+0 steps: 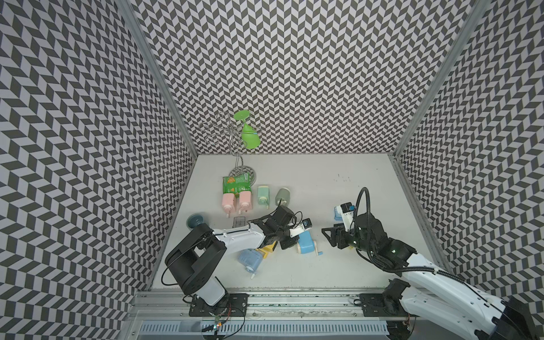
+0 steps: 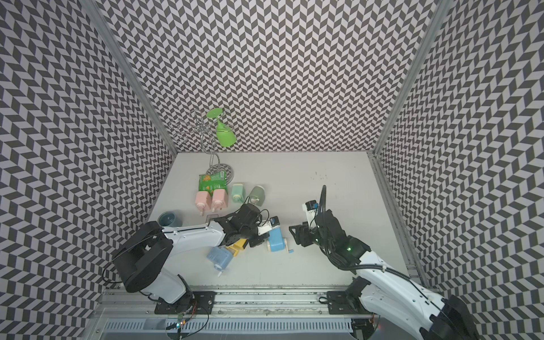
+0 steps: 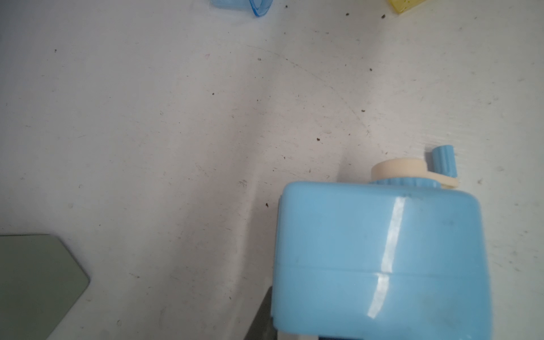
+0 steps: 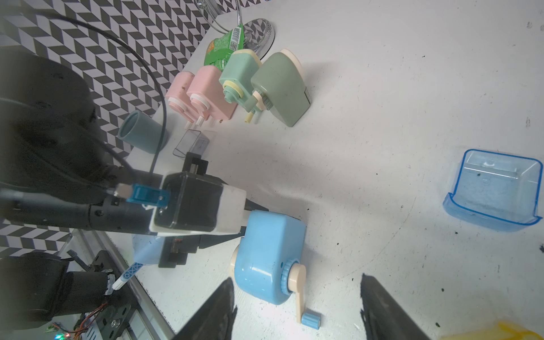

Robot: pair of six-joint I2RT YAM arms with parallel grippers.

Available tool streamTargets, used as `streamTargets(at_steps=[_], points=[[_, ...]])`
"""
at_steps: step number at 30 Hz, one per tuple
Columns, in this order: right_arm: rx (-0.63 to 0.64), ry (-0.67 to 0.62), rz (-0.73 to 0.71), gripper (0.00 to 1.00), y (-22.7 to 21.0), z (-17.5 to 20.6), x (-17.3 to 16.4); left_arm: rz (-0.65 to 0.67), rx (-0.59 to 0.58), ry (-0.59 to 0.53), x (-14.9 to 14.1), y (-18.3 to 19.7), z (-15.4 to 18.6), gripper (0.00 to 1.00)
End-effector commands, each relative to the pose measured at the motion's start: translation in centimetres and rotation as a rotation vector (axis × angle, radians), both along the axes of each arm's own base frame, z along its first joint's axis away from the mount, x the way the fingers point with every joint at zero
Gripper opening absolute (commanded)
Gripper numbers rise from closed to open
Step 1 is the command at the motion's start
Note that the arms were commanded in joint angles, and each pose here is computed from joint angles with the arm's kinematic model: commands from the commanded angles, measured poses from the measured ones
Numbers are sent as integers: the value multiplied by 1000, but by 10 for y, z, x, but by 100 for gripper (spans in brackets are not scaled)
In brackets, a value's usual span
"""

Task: Put the tray back into the pencil sharpener
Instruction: Pick up the pencil sharpener from the center of the board.

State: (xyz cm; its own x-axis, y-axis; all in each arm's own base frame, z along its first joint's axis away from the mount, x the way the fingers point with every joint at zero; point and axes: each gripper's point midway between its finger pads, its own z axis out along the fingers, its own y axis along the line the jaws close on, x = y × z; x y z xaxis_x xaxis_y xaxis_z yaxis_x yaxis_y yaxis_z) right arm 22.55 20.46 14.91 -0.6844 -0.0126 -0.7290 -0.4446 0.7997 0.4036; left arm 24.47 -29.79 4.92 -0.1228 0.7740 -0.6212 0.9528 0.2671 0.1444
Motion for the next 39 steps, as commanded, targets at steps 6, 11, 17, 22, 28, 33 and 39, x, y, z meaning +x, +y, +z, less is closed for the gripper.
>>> streamTargets(at_steps=[6, 11, 17, 22, 28, 33, 39], points=[[46, -55, -1, 67, 4, 16, 6, -37, -66, -4, 4, -11, 12, 12], [50, -50, -3, 67, 3, 17, 6, -32, -69, -10, 4, -9, 15, 7], [106, -9, 7, 67, 7, 13, -2, 2, -75, -15, 4, -4, 19, 0], [135, 27, 15, 66, 10, 7, -6, 56, -85, -17, 12, 2, 22, 0], [182, 83, 6, 70, 13, 5, -10, 142, -224, 11, 27, 4, 54, 0], [296, 118, 1, 73, 20, 11, -14, 194, -321, 22, 30, 4, 76, 0], [490, 137, 17, 89, 28, 33, -21, 247, -438, 37, 34, 0, 100, 0]])
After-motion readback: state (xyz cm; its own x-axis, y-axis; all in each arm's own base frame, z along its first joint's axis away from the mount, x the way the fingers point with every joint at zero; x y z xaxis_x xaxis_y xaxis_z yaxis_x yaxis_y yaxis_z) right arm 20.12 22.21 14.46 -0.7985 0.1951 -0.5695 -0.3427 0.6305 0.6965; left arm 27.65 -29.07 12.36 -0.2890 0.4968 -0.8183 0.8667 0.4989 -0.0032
